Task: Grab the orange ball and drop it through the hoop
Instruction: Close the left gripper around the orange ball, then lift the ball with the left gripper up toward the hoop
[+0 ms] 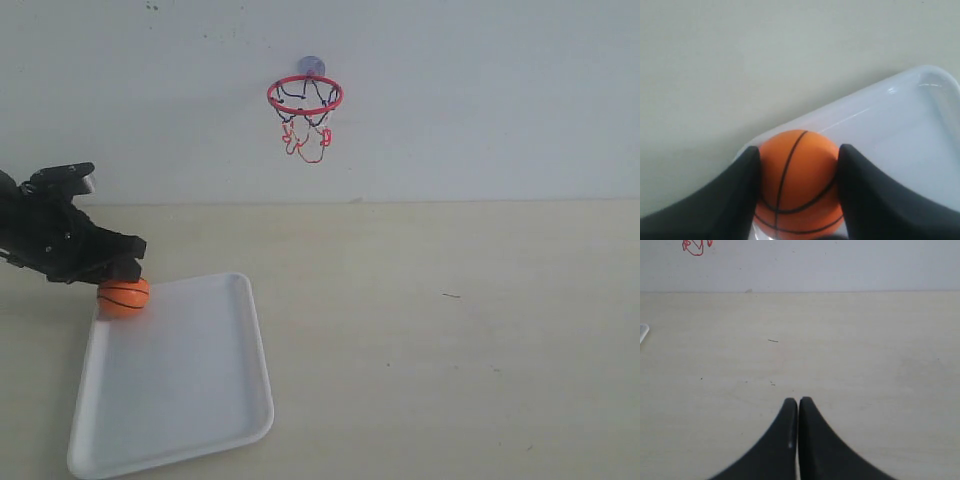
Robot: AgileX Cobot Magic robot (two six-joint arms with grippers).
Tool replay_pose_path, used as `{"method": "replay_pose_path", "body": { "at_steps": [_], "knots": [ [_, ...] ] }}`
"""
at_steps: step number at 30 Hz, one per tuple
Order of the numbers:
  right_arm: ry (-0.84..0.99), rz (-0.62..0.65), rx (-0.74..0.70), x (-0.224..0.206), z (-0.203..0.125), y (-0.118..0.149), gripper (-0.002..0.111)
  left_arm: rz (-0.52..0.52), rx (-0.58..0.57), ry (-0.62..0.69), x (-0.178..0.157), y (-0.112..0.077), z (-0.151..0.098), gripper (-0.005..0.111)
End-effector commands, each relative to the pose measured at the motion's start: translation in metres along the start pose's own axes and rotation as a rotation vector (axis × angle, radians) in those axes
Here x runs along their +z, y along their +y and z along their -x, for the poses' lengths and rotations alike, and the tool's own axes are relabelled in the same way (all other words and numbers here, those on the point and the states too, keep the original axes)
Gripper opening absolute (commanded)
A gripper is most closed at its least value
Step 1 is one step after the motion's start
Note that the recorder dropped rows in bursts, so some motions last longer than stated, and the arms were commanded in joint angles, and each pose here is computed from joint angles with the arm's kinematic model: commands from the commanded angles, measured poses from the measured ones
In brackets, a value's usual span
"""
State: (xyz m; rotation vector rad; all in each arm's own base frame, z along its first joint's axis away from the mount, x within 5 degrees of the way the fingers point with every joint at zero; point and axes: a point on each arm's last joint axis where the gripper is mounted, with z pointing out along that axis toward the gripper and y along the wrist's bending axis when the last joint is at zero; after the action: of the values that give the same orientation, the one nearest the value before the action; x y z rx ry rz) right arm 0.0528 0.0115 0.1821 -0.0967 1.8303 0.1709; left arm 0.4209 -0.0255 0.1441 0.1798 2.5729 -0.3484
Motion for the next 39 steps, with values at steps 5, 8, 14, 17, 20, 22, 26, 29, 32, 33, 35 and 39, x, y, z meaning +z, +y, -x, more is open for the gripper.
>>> {"method": "replay_pose_path", "body": {
  "at_steps": [5, 8, 14, 17, 20, 22, 26, 29, 32, 33, 35, 39],
  "knots": [
    [-0.015, -0.001, -0.015, 0.000, 0.001, 0.000, 0.000, -0.003, -0.002, -0.012, -0.002, -0.001, 0.003, 0.004],
    [-0.015, -0.001, -0.015, 0.000, 0.001, 0.000, 0.000, -0.001, -0.016, -0.019, -0.002, -0.001, 0.005, 0.004],
    [-0.015, -0.001, -0.015, 0.000, 0.001, 0.000, 0.000, -0.041, -0.005, -0.028, -0.017, -0.009, 0.014, 0.004],
    [-0.007, 0.000, -0.015, 0.000, 0.000, 0.000, 0.000, -0.039, 0.005, -0.065, -0.031, -0.012, 0.021, 0.004],
    [-0.007, 0.000, -0.015, 0.000, 0.000, 0.000, 0.000, -0.046, -0.023, -0.113, -0.038, -0.016, 0.027, 0.004],
    [-0.007, 0.000, -0.015, 0.000, 0.000, 0.000, 0.000, -0.087, -0.047, -0.169, -0.039, -0.024, 0.033, 0.004],
    [-0.007, 0.000, -0.015, 0.000, 0.000, 0.000, 0.000, -0.215, 0.031, -0.339, -0.040, -0.052, 0.047, 0.004],
    [-0.007, 0.000, -0.015, 0.000, 0.000, 0.000, 0.000, -0.196, 0.077, -0.523, -0.044, -0.070, 0.064, 0.004],
    [-0.007, 0.000, -0.015, 0.000, 0.000, 0.000, 0.000, -0.174, 0.270, -0.600, -0.052, -0.083, 0.084, 0.004],
    [-0.007, 0.000, -0.015, 0.000, 0.000, 0.000, 0.000, -0.182, 0.282, -0.622, -0.055, -0.087, 0.091, 0.004],
    [-0.007, 0.000, -0.015, 0.000, 0.000, 0.000, 0.000, -0.175, 0.301, -0.682, -0.064, -0.093, 0.109, 0.004],
    [-0.007, 0.000, -0.015, 0.000, 0.000, 0.000, 0.000, -0.179, 0.332, -0.791, -0.078, -0.100, 0.141, 0.004]
  ]
}}
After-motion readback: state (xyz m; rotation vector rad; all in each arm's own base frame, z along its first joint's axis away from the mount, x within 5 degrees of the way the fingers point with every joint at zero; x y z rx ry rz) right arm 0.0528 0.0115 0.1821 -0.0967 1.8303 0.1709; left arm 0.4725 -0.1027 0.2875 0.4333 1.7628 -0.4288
